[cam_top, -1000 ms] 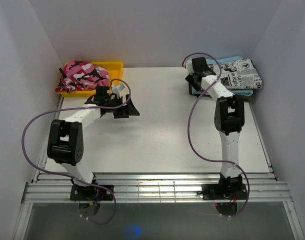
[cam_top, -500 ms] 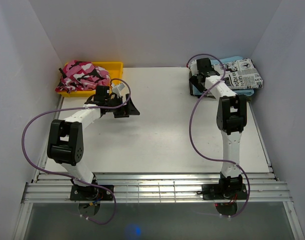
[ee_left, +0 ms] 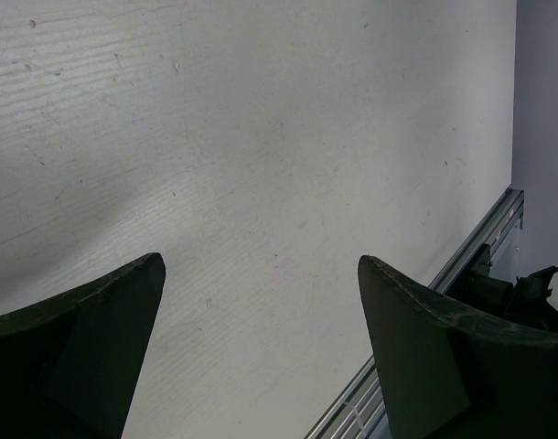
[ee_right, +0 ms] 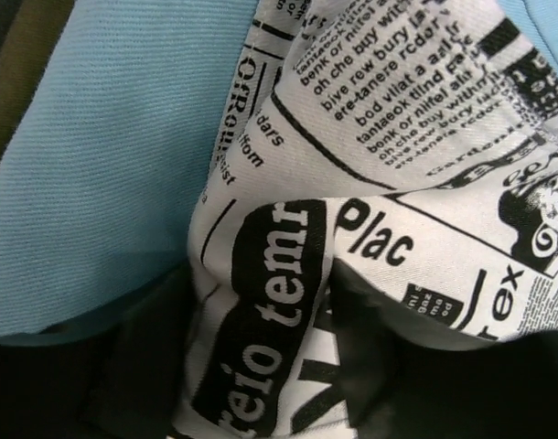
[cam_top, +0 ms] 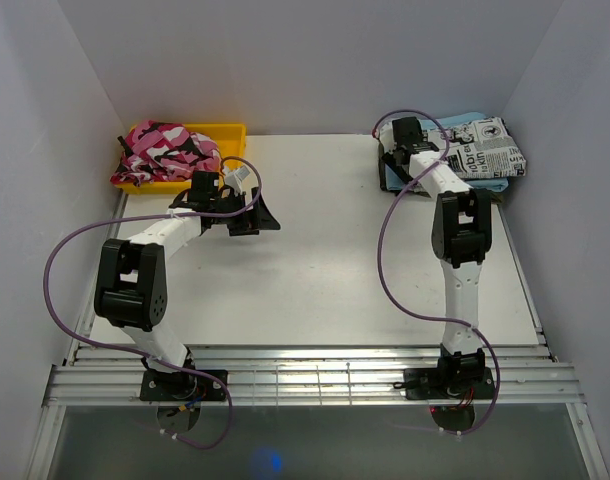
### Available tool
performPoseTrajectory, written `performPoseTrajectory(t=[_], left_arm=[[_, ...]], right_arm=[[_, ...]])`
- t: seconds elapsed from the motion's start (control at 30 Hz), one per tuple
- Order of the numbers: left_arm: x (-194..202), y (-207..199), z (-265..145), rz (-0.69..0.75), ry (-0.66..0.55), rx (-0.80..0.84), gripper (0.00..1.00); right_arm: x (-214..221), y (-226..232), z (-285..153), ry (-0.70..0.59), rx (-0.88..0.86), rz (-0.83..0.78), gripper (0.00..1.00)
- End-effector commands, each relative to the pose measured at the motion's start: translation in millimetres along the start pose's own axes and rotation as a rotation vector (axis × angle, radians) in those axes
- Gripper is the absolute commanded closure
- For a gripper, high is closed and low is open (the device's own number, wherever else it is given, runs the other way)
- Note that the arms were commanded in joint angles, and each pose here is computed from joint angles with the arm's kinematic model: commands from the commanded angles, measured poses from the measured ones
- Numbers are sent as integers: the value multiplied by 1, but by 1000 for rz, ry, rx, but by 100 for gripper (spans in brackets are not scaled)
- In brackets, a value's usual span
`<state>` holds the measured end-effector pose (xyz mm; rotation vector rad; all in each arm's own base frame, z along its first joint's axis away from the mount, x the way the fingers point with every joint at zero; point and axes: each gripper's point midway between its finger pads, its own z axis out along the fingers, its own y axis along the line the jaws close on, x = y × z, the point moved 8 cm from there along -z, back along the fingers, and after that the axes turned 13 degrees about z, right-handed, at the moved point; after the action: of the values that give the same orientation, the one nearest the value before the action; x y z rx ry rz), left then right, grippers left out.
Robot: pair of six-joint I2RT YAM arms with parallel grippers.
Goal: Fold and stack the trousers
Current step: Neatly place the folded trousers to the corner
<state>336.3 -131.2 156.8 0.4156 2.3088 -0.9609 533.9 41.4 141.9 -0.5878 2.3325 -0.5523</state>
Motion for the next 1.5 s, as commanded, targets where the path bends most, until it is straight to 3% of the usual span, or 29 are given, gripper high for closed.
performPoseTrajectory(t=[0.0, 0.07, 0.13, 0.17, 0.2, 0.5, 0.8, 1.33, 1.47], left_arm=[[-12, -5, -5, 22, -33, 25, 2], [-12, -5, -5, 20, -32, 24, 2], [-12, -5, -5, 17, -32, 26, 2], [-12, -5, -5, 16, -32, 27, 2], [-12, -6, -6, 12, -33, 31, 2], [-14, -8, -7, 10, -40, 38, 2], [-9, -8, -6, -3, -29, 36, 2], [-5, -5, -5, -17, -12, 28, 2], [-4, -5, -4, -20, -8, 28, 2]], right_arm=[[12, -23, 9, 69, 57, -6, 43], [5, -34, 3, 46, 76, 6, 60], [0, -39, -2, 27, 79, 5, 71], [-6, -43, -8, 5, 86, 9, 85], [-9, -47, -10, -7, 91, 12, 92], [-49, -82, -53, -168, 151, 36, 92], [-75, -95, -67, -300, 201, 131, 92], [-114, -74, -82, -470, 214, 222, 92], [-104, -56, -68, -433, 169, 191, 92]])
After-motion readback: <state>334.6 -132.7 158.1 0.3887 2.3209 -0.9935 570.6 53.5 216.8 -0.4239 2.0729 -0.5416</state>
